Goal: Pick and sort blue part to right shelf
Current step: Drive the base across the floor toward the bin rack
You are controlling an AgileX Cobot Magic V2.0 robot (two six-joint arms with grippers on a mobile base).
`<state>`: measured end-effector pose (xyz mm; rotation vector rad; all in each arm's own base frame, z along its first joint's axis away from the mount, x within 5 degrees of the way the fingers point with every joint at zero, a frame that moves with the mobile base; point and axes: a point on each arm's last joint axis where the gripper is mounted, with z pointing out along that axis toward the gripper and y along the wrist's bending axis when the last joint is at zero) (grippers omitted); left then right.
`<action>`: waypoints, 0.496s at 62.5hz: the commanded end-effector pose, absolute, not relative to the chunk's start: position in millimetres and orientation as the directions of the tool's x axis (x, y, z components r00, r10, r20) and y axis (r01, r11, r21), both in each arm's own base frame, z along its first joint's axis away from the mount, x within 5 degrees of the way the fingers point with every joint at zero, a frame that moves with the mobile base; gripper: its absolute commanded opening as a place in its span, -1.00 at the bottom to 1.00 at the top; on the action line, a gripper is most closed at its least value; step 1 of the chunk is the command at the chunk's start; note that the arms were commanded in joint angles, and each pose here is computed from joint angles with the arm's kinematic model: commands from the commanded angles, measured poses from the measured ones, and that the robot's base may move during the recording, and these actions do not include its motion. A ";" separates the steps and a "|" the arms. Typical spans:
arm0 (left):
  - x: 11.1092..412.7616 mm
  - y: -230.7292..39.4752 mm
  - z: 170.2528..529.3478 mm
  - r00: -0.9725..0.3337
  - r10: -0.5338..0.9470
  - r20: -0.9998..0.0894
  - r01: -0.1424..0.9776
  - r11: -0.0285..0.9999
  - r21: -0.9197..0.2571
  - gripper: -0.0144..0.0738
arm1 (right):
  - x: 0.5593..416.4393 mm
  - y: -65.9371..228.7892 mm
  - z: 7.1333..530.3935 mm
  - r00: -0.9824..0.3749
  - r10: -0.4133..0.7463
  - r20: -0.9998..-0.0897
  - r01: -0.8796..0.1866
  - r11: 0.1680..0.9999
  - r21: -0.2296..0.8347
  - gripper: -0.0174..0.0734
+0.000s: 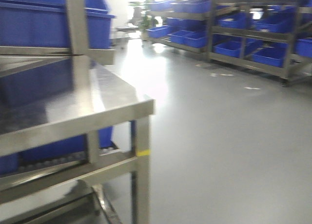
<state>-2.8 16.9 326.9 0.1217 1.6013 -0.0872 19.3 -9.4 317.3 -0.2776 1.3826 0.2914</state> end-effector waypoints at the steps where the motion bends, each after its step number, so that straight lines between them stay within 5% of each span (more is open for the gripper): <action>1: -8.7 17.4 342.6 0.094 0.007 -0.996 0.151 0.988 0.021 -0.06 | 10.5 -11.8 333.9 0.281 0.061 -0.958 -0.374 0.926 -0.050 -0.21; 31: -8.7 17.4 342.6 0.094 0.007 -0.996 0.151 0.988 0.021 -0.06 | 10.4 -11.7 333.9 0.282 0.061 -0.958 -0.374 0.926 -0.051 -0.21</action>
